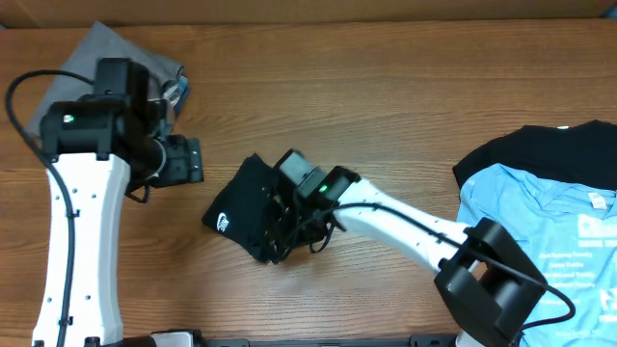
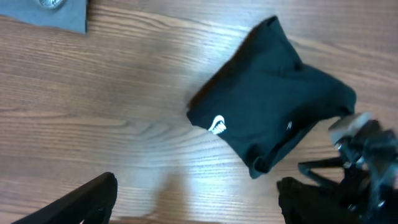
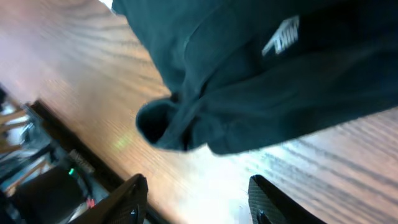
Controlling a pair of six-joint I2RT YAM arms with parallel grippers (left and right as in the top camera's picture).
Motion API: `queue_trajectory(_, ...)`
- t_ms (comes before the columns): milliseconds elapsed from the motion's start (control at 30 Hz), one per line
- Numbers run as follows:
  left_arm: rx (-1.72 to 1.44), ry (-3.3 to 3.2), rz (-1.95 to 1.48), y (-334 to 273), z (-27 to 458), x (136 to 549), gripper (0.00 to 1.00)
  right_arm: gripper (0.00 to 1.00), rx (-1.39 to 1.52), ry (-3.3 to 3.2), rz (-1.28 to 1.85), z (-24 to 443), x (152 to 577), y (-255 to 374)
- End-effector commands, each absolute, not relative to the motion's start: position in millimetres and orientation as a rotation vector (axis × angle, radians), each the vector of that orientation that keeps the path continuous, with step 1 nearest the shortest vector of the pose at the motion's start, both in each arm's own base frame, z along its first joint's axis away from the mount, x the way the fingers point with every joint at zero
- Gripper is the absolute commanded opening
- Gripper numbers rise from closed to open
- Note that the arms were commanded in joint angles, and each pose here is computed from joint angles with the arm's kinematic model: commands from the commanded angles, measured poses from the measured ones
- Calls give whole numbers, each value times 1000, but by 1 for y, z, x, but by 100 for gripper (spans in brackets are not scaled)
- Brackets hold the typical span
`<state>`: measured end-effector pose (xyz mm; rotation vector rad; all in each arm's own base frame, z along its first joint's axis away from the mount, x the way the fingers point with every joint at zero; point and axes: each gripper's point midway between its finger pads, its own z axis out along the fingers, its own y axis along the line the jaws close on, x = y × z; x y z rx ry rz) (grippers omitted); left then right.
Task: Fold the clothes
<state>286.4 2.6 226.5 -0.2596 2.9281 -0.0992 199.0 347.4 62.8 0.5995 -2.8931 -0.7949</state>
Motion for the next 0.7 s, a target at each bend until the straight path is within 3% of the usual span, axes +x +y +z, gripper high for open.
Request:
queue_trajectory(0, -238, 2906, -189, 6, 228, 291, 86, 56, 549, -2989, -747, 57, 211, 353)
queue_trajectory(233, -238, 2887, -186, 8, 229, 295, 86, 54, 319, -3021, -809, 43, 227, 372)
queue_trajectory(333, -234, 2885, -185, 8, 229, 296, 86, 41, 273, -2997, -800, 38, 224, 372)
queue_trajectory(367, -233, 2883, -184, 8, 229, 296, 86, 33, 273, -2993, -799, 38, 223, 371)
queue_trajectory(433, -220, 2885, -183, 8, 229, 296, 87, 8, 265, -2978, -772, 38, 219, 368)
queue_trajectory(467, -210, 2888, -182, 8, 229, 295, 87, 4, 260, -2972, -754, 38, 217, 365)
queue_trajectory(667, -193, 2896, -180, 8, 229, 293, 88, 5, 237, -3032, -617, 47, 231, 332)
